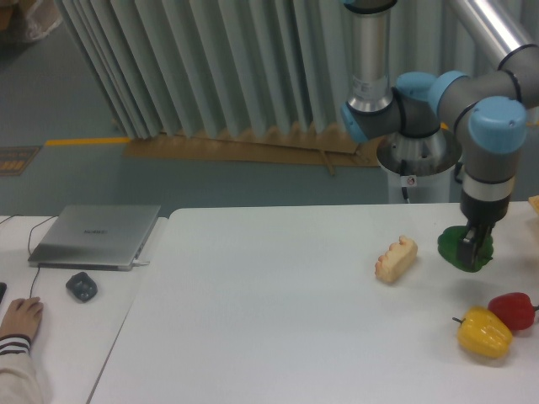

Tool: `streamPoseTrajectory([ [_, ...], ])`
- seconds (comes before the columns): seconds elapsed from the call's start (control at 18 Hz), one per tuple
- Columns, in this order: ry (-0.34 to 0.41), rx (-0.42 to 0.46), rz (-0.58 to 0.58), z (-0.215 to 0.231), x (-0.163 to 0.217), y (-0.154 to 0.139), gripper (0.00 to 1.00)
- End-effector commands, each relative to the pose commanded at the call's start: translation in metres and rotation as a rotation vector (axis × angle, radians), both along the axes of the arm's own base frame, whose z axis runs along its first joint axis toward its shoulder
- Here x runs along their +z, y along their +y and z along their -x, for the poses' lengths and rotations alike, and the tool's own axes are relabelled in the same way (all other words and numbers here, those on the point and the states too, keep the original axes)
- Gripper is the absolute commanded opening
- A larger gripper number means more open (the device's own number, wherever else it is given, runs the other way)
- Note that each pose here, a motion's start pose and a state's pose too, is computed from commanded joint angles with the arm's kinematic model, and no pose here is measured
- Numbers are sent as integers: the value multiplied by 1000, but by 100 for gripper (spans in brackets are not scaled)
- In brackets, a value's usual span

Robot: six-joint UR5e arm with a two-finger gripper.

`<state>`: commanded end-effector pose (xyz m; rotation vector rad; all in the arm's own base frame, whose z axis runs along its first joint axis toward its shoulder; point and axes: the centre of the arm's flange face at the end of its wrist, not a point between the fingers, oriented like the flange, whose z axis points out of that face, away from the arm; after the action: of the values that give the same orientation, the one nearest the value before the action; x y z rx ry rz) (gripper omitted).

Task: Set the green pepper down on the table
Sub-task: 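Carry the green pepper in the gripper back over the table, then lower the green pepper onto the table beside the yellow pepper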

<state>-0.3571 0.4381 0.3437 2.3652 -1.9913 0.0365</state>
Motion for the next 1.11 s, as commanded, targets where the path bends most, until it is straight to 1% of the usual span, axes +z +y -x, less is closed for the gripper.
streamPoseTrajectory([
  [0.17, -3, 70, 13, -3, -11, 5, 61],
  [0.44, 16, 65, 21, 6, -33, 16, 61],
  [0.56, 24, 47, 14, 2, -42, 27, 61],
  [0.83, 28, 35, 9, 0, -45, 35, 62],
  [1.0, 32, 20, 3, -1, -41, 35, 66],
  [1.06, 32, 18, 1, -1, -40, 35, 70],
  [1.11, 33, 9, -2, -1, -39, 36, 76],
])
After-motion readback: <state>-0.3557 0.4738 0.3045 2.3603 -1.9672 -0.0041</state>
